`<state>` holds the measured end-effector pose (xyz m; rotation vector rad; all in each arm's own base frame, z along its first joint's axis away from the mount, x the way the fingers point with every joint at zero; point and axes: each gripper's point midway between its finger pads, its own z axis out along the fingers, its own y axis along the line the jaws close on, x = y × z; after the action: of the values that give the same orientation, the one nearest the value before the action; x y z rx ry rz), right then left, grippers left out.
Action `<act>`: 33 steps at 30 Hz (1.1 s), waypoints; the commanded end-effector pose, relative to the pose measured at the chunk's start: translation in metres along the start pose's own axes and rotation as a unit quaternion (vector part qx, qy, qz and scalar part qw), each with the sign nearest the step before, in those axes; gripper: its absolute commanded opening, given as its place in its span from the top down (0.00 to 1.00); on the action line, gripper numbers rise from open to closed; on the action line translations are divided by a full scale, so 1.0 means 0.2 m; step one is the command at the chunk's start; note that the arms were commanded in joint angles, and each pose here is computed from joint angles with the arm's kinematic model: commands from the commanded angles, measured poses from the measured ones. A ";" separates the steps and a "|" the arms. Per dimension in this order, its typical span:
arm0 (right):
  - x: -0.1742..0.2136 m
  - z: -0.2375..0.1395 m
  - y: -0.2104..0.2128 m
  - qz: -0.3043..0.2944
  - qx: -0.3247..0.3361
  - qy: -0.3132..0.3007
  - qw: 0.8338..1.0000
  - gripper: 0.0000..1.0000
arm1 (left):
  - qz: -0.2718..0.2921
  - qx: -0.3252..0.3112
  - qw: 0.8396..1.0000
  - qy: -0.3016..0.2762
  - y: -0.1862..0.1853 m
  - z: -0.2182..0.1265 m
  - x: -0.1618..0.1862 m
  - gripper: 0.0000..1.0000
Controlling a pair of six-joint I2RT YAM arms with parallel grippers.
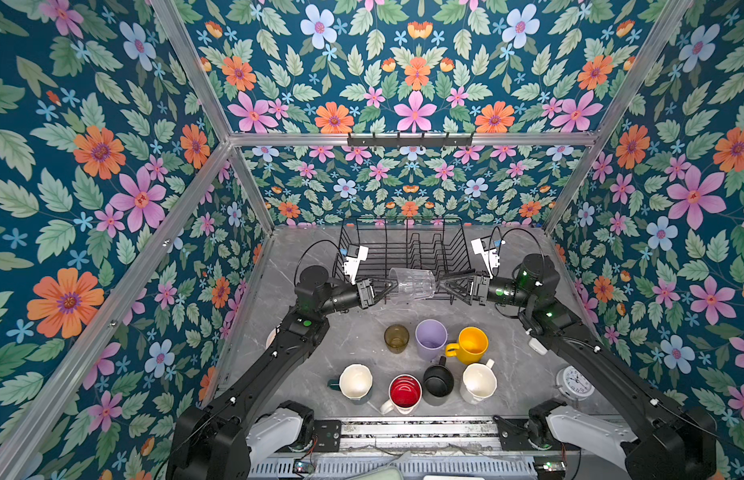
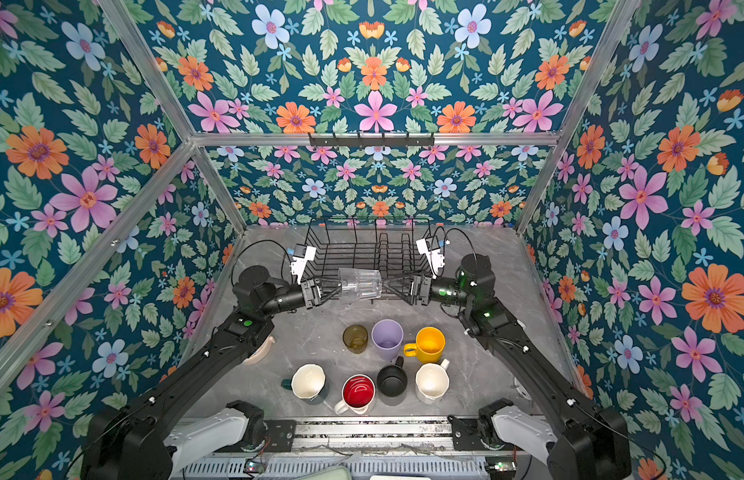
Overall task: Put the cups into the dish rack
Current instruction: 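Lift the clear tumbler with the left gripper toward the right gripper, then grasp the tumbler's base with the right gripper while the left gripper holds it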
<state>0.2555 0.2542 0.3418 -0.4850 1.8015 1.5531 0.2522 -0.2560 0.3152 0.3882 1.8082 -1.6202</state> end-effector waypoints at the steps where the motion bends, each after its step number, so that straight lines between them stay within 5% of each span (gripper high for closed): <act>1: -0.02 0.04 0.09 -0.034 -0.030 0.002 0.999 0.03 | 0.028 0.030 0.999 -0.005 -0.08 0.00 -0.03 1.00; 33: 0.10 0.24 0.13 -0.010 -0.080 0.056 0.995 0.09 | 0.024 0.084 0.996 0.007 -0.17 -0.02 0.00 1.00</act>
<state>0.2382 0.3072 0.3420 -0.6605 1.7687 1.6924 0.2364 -0.2592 0.3243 0.4531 1.7468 -1.7352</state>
